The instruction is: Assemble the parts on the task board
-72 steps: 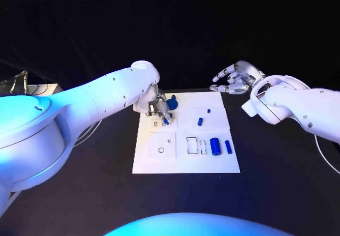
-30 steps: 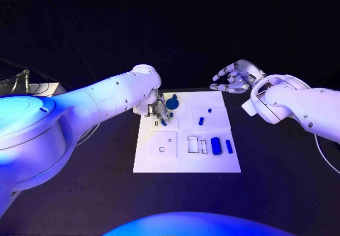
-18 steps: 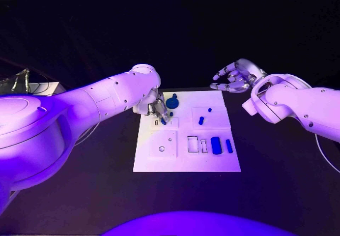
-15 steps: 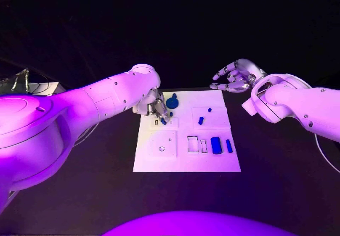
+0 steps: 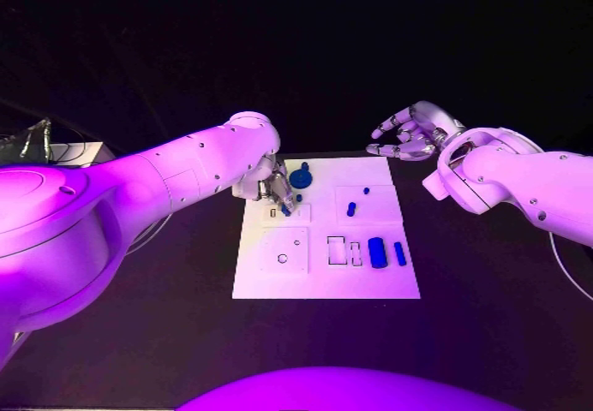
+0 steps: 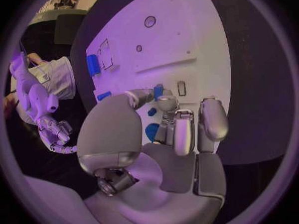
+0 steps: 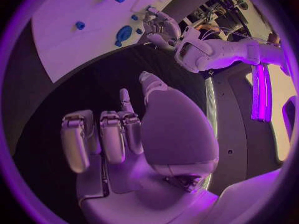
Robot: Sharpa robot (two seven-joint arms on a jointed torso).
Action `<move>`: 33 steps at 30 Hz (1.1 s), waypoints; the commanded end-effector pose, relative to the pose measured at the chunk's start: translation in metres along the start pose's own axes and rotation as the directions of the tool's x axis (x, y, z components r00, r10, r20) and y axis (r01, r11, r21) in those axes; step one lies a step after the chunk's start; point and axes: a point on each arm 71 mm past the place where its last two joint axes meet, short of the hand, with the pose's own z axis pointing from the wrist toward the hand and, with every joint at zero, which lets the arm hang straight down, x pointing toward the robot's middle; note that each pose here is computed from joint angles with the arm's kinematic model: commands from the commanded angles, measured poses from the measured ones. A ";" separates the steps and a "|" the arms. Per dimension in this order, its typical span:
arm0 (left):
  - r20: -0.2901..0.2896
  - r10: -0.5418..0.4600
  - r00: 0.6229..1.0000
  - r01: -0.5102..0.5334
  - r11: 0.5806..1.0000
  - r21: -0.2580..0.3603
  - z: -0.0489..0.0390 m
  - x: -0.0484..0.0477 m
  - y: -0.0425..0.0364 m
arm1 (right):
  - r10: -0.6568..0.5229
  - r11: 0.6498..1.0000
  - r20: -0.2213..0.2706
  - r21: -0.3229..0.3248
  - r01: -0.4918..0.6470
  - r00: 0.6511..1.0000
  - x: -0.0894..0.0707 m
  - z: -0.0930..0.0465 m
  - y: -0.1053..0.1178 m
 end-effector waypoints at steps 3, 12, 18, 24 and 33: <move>0.026 -0.007 1.000 0.007 1.000 0.009 0.0000 -0.0001 -0.0031 | -0.008 1.000 -0.007 -0.017 0.008 1.000 0.001 0.000 0.002; 0.023 -0.004 1.000 0.003 1.000 0.008 0.0011 0.0023 -0.0019 | -0.009 1.000 -0.009 -0.014 0.009 1.000 0.001 0.000 0.001; 0.003 0.006 1.000 -0.006 1.000 0.008 0.0021 0.0059 -0.0003 | -0.009 1.000 -0.010 -0.012 0.009 1.000 0.000 0.000 0.000; -0.008 0.014 1.000 -0.014 1.000 0.011 0.0020 0.0081 -0.0003 | -0.010 1.000 -0.011 -0.012 0.009 1.000 0.000 0.000 0.000; -0.010 0.011 1.000 -0.011 1.000 0.008 0.0020 0.0077 0.0034 | -0.010 1.000 -0.009 -0.008 0.010 1.000 -0.001 0.000 -0.001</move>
